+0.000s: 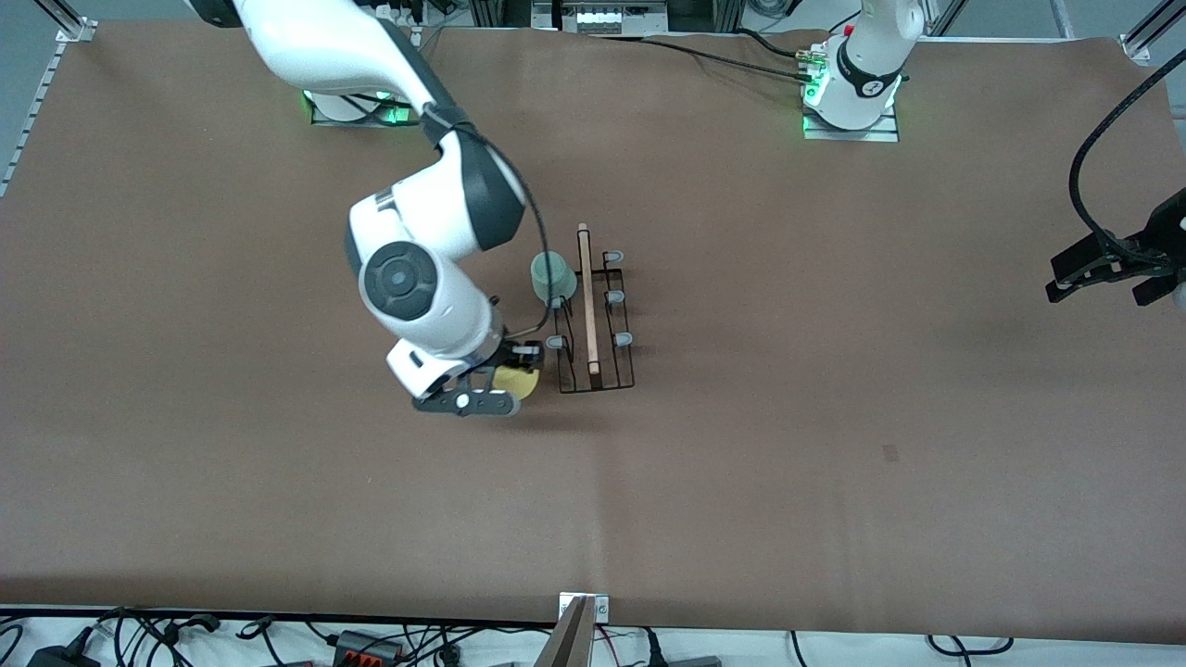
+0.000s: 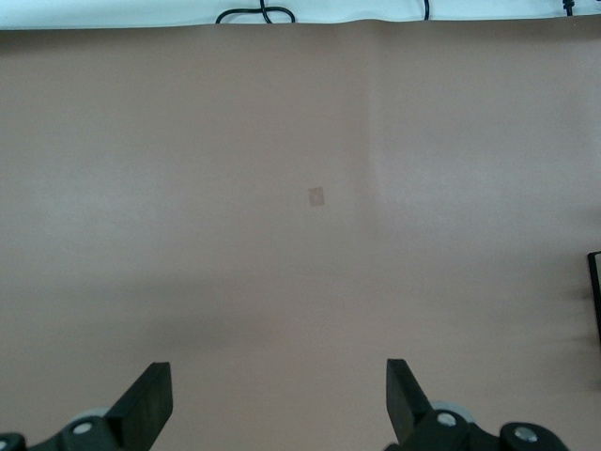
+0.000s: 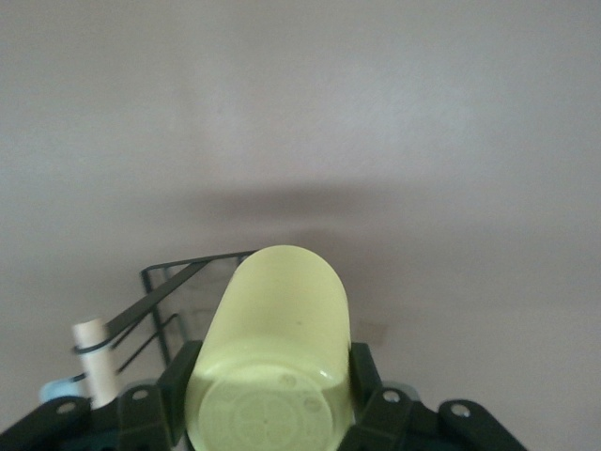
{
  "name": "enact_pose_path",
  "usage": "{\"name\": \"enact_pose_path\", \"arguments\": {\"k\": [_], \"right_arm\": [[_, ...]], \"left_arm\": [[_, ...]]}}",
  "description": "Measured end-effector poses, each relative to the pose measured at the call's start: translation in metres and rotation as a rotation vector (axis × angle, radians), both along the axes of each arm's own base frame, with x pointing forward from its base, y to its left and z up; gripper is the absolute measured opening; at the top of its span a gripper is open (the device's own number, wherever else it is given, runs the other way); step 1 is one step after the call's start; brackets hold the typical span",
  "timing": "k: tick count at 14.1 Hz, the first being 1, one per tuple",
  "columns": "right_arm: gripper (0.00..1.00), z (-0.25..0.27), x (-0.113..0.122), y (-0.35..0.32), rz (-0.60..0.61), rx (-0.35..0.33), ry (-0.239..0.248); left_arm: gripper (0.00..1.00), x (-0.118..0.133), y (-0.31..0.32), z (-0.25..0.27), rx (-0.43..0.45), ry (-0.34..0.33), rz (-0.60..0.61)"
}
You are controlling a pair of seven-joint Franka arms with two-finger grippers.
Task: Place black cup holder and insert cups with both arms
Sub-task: 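Lower the yellow cup onto a rack peg with the right gripper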
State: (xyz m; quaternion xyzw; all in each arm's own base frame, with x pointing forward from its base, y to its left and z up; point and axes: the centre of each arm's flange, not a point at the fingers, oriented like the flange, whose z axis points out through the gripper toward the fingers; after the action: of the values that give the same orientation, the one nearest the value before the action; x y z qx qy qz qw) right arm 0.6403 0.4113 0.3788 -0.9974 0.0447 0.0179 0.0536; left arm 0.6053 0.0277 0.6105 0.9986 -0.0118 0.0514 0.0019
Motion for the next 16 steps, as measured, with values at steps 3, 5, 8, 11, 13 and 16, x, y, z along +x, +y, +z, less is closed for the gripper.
{"name": "enact_pose_path", "arguments": {"k": [3,5,8,11,13,16], "right_arm": [[0.68,0.0,-0.012,0.019,-0.029,0.014,0.015],[0.68,0.0,-0.013,0.02,-0.045,0.051,0.04],[0.68,-0.007,-0.016,0.024,-0.045,0.059,0.057],[0.68,-0.024,-0.021,0.033,-0.034,0.043,0.075],[0.68,-0.038,-0.022,0.034,-0.033,0.032,0.088],[0.68,-0.052,-0.022,0.034,-0.035,0.019,0.102]], "left_arm": [[1.0,0.0,0.0,0.0,0.0,0.0,0.0],[1.0,0.0,0.0,0.0,0.0,0.001,0.001],[1.0,0.0,0.0,0.0,0.0,0.001,0.001],[1.0,0.0,0.0,-0.001,0.0,0.001,0.001],[1.0,0.0,0.0,-0.001,0.0,0.001,0.001],[1.0,0.0,0.0,-0.001,0.0,0.001,0.001]]}}
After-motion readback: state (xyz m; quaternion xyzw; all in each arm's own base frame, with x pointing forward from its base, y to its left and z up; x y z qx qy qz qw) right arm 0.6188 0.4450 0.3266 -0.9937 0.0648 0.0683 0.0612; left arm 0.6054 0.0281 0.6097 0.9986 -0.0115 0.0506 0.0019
